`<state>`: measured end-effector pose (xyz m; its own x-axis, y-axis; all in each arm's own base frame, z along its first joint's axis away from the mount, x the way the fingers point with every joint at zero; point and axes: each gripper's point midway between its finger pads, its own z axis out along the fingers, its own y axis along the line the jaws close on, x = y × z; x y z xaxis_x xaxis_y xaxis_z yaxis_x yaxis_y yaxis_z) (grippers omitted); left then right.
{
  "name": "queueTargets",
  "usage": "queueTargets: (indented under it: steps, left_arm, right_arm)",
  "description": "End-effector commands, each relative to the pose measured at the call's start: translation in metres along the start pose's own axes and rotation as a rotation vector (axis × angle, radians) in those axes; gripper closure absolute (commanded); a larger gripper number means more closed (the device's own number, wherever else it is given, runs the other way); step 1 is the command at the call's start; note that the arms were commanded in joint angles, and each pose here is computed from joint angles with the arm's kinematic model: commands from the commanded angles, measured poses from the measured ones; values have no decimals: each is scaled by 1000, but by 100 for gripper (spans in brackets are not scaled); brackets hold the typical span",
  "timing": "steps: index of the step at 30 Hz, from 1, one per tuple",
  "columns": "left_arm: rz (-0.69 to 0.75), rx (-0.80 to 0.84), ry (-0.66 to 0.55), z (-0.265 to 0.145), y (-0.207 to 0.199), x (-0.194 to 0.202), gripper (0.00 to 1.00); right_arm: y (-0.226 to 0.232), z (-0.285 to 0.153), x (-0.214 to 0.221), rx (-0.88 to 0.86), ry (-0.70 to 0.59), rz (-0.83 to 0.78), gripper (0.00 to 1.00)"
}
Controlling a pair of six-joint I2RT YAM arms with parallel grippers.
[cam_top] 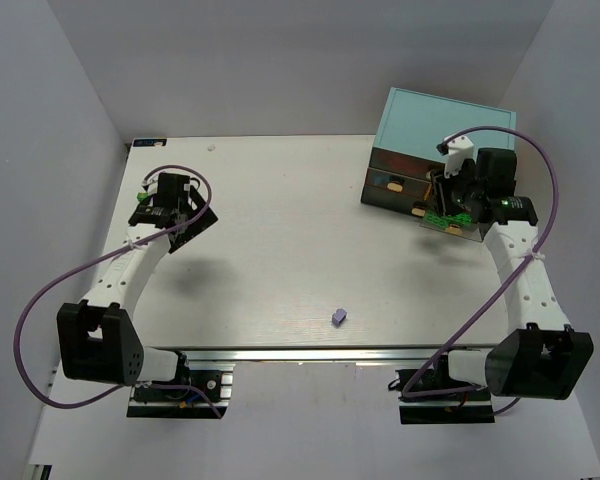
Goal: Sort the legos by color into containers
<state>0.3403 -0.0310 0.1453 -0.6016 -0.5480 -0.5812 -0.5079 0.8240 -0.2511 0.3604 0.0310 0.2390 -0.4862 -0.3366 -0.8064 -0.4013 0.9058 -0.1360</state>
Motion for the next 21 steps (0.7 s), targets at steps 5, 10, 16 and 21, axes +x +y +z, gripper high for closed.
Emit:
queueTargets:
  steps: [5, 10, 16, 21]
  left_arm:
    - [4, 15, -28, -5, 3, -24, 2]
    - [-49, 25, 8, 3, 9, -26, 2]
    - [-92, 18, 4, 9, 13, -39, 2]
    - [-134, -6, -15, 12, 20, -60, 2]
  right_arm:
    - [-38, 24, 17, 64, 51, 101, 88]
    - [-51, 38, 23, 60, 62, 105, 70]
    - [-53, 39, 21, 15, 50, 81, 29]
    - [-51, 23, 1, 1, -30, 53, 27]
